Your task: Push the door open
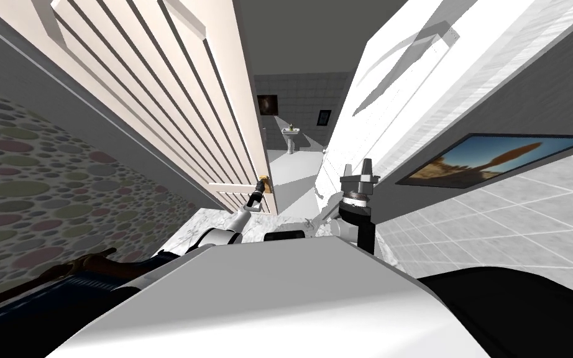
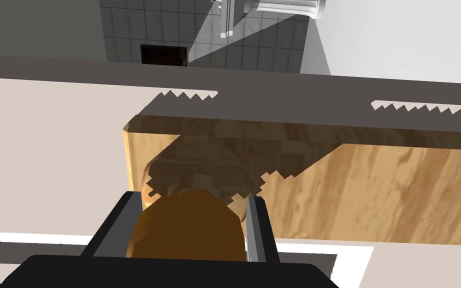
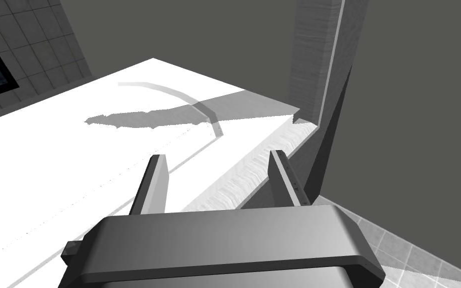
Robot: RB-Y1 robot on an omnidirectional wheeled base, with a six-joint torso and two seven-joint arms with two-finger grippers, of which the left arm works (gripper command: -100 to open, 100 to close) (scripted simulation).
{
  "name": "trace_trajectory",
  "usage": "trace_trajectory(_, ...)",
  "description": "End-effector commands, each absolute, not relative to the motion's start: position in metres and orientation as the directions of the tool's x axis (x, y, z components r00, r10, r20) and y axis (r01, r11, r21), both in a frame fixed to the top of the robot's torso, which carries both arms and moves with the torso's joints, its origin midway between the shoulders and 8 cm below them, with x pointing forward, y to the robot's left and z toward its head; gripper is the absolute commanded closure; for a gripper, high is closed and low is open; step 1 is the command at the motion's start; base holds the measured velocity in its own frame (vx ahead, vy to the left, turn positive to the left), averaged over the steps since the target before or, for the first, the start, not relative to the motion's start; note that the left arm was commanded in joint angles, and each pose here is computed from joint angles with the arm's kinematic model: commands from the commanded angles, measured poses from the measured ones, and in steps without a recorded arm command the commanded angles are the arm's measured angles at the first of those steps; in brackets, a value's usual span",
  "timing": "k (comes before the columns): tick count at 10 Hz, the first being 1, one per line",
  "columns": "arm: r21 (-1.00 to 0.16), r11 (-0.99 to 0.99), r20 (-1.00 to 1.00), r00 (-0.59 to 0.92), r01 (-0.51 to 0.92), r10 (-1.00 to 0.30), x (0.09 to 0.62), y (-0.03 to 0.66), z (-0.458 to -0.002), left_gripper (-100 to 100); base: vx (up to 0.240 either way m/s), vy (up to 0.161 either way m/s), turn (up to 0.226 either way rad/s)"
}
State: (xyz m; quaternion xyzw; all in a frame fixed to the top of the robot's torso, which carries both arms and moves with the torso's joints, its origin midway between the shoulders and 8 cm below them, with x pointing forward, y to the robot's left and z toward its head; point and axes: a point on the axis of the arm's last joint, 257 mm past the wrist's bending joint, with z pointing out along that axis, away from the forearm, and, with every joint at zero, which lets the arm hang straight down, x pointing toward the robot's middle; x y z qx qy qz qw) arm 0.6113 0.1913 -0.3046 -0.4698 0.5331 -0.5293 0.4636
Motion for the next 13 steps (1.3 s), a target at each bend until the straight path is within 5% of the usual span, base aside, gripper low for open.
trace_trajectory(1,-1.000,-0.001,-0.001,-0.111,0.012,-0.994,0.618,0.202,-0.292,100,0.191,-0.075,0.044)
trace_trajectory(13,-1.000,0.002,-0.001,0.036,0.005,-0.999,0.617,0.282,-0.295,100,0.176,-0.111,0.057)
